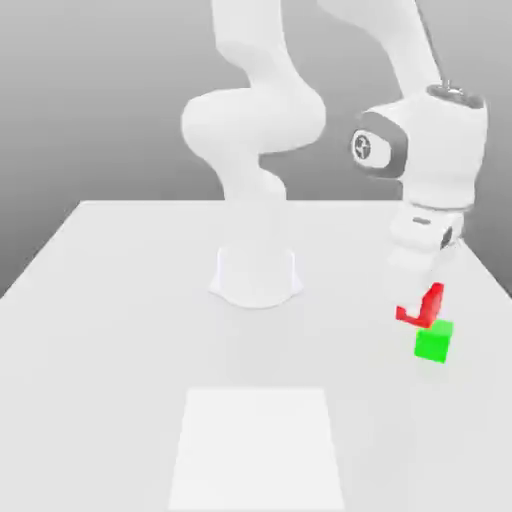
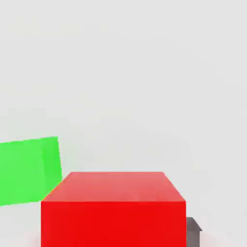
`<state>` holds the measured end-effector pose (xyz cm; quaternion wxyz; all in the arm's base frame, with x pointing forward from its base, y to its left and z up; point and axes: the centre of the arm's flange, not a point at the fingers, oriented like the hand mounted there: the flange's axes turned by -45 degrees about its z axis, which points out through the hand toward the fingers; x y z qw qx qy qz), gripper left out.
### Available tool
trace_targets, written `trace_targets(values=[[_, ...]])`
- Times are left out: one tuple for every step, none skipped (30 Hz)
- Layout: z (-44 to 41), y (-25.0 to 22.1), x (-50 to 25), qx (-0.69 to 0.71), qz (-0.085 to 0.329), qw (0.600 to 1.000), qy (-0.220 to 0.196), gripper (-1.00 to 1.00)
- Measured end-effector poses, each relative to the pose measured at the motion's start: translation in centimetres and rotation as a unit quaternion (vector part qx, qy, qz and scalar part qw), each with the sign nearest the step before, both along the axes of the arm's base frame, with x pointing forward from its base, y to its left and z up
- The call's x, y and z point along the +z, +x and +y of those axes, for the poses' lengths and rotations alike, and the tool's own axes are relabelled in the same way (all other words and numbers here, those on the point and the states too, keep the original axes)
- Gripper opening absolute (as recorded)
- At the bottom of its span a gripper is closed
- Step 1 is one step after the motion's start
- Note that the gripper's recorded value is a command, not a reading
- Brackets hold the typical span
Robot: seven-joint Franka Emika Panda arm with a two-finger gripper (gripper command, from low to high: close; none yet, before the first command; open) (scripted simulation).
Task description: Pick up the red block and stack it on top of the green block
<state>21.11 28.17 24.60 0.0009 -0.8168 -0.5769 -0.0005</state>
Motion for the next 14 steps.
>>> trace_targets(values=[[0.7, -0.8, -0.2, 0.020, -0.001, 1.000, -0.001, -1.00], [1.0, -1.1, -0.5, 0.030, -0.001, 1.000, -0.002, -1.00], [1.2, -1.3, -1.0, 0.035, -0.002, 0.999, -0.003, -1.00], [1.4, -1.3, -1.5, 0.037, -0.003, 0.999, -0.003, -1.00], [1.4, -1.3, -2.0, 0.038, -0.004, 0.999, -0.004, -1.00], [1.5, -1.3, -2.6, 0.039, -0.004, 0.999, -0.004, -1.00], [1.5, -1.3, -3.2, 0.039, -0.005, 0.999, -0.004, -1.00], [1.4, -1.2, -3.8, 0.038, -0.005, 0.999, -0.004, -1.00], [1.4, -1.3, -4.5, 0.038, -0.004, 0.999, -0.003, -1.00], [1.4, -1.3, -5.2, 0.038, -0.004, 0.999, -0.003, -1.00], [1.3, -1.4, -5.9, 0.039, -0.002, 0.999, -0.003, -1.00], [1.3, -1.6, -6.4, 0.040, -0.001, 0.999, -0.002, 1.00], [1.3, -1.6, -6.4, 0.040, -0.001, 0.999, -0.002, 1.00], [1.3, -1.6, -6.4, 0.040, -0.001, 0.999, -0.002, 1.00]])
